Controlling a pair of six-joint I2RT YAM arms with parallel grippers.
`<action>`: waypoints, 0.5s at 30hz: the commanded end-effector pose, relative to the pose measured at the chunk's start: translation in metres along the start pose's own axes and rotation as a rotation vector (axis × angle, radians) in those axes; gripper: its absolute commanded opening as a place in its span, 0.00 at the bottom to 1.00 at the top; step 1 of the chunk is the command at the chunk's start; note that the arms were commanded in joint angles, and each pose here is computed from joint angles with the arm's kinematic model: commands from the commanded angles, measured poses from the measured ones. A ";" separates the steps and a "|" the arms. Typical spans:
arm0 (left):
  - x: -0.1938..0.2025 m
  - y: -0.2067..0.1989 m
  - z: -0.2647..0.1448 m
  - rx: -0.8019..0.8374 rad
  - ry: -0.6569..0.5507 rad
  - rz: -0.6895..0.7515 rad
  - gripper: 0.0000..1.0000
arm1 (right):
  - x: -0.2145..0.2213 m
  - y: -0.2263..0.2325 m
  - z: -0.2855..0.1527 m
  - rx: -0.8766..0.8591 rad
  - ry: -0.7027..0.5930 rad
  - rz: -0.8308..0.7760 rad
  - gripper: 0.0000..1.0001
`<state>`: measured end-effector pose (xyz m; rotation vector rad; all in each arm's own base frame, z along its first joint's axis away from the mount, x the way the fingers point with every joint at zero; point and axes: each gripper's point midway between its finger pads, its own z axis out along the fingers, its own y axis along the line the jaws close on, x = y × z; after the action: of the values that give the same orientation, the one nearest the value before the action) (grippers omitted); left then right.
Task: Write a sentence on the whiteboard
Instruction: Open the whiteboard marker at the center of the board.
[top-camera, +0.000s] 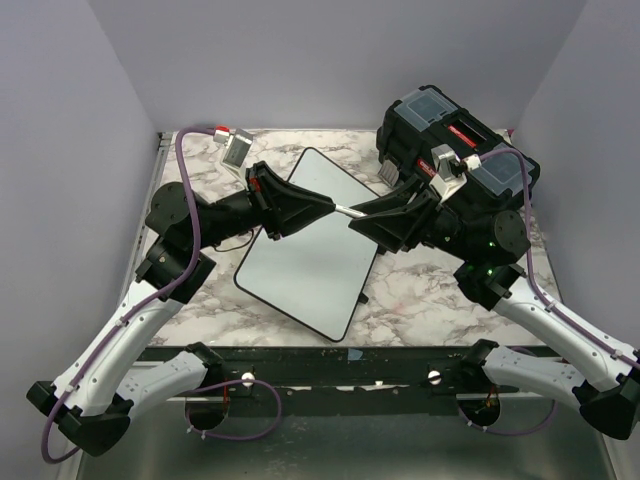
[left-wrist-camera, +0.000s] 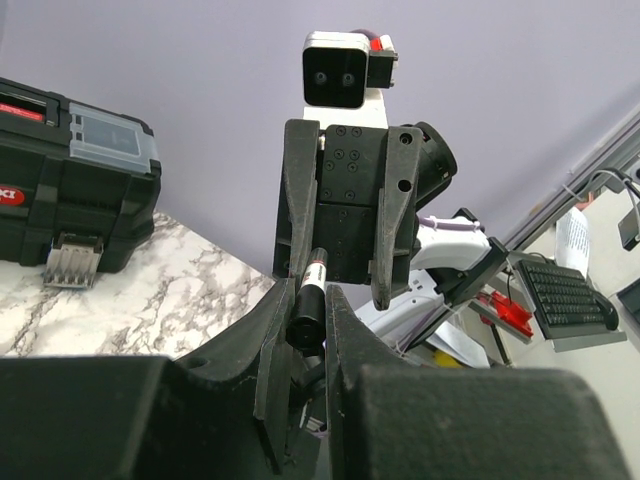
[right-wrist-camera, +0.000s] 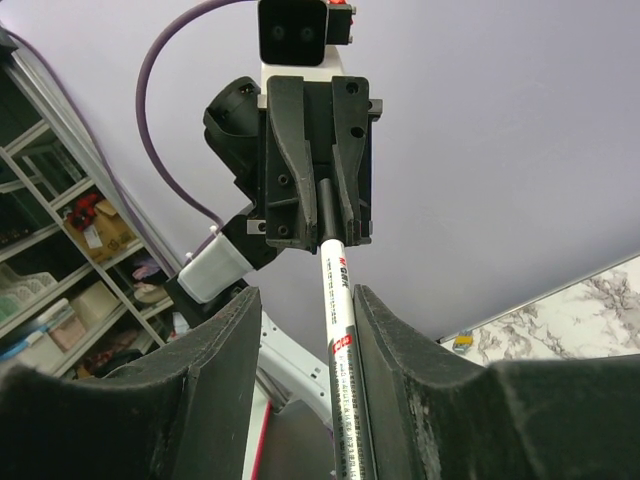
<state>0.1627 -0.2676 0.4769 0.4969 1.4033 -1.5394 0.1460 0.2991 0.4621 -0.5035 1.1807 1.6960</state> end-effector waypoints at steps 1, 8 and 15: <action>-0.013 0.006 0.000 -0.039 -0.063 0.029 0.00 | -0.006 0.010 0.002 -0.034 -0.014 -0.010 0.45; -0.010 0.007 0.004 -0.031 -0.028 0.039 0.00 | -0.005 0.008 0.002 -0.024 -0.008 -0.012 0.45; -0.004 0.010 0.006 -0.024 0.005 0.037 0.00 | -0.003 0.007 0.005 -0.033 0.010 -0.010 0.41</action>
<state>0.1667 -0.2703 0.4751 0.4999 1.4128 -1.5335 0.1493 0.3012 0.4592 -0.4966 1.1938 1.6921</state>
